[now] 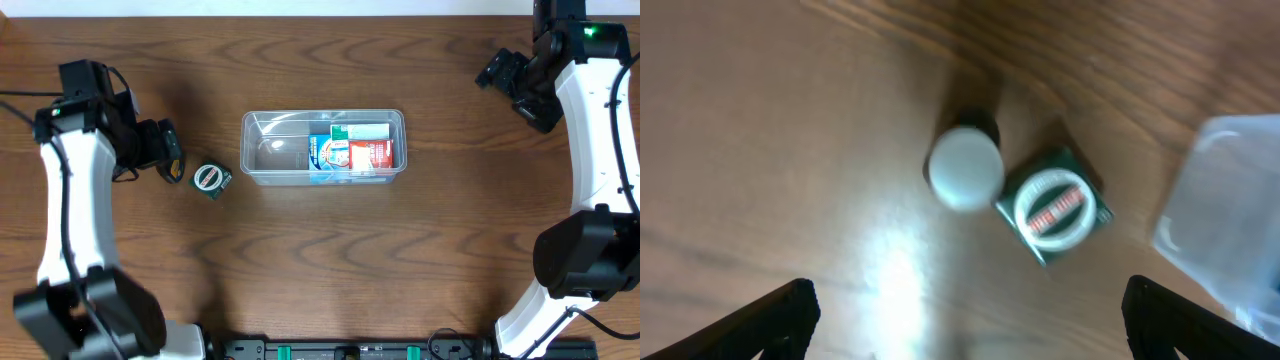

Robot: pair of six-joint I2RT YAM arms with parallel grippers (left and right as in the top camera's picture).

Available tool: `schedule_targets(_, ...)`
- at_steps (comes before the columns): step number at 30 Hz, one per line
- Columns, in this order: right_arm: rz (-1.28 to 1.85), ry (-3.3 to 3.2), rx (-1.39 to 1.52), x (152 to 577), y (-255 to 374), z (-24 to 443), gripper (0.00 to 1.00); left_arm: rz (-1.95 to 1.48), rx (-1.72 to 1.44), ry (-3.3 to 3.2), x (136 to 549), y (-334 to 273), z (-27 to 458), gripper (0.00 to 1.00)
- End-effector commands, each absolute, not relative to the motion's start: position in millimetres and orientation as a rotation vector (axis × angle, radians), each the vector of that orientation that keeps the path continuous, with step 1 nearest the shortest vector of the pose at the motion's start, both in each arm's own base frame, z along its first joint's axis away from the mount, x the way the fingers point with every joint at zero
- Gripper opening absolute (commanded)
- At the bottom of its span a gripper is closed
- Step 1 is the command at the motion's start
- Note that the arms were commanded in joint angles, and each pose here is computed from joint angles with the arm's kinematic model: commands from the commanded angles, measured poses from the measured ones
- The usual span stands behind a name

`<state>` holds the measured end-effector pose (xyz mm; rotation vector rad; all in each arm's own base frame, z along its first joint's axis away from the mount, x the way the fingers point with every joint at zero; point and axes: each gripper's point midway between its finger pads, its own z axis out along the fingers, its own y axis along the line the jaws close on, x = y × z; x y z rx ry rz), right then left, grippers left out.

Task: Pack container
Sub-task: 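Reach left gripper to the white-capped dark bottle and grasp it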

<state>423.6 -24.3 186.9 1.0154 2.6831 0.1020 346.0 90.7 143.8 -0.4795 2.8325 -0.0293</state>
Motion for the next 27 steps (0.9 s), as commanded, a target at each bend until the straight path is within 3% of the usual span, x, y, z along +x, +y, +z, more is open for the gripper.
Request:
schedule_targets(1, 0.107, 2.659, 1.029, 423.5, -25.6, 193.8, 0.99, 0.005, -0.408, 2.831, 361.9, 103.3, 132.6, 0.98)
schedule_targets(9, 0.107, 2.659, 1.029, 423.5, -25.6, 193.6, 0.99, 0.002, -0.394, 2.864, 383.7, 110.9, 91.5, 1.0)
schedule_targets(21, 0.107, 2.659, 1.029, 423.5, -25.6, 193.8, 0.99, 0.005, -0.392, 2.849, 393.4, 113.8, 82.1, 0.52)
schedule_targets(27, 0.107, 2.659, 1.029, 423.5, -25.6, 193.8, 0.99, 0.002, -0.395, 2.861, 390.7, 112.9, 81.5, 0.39)
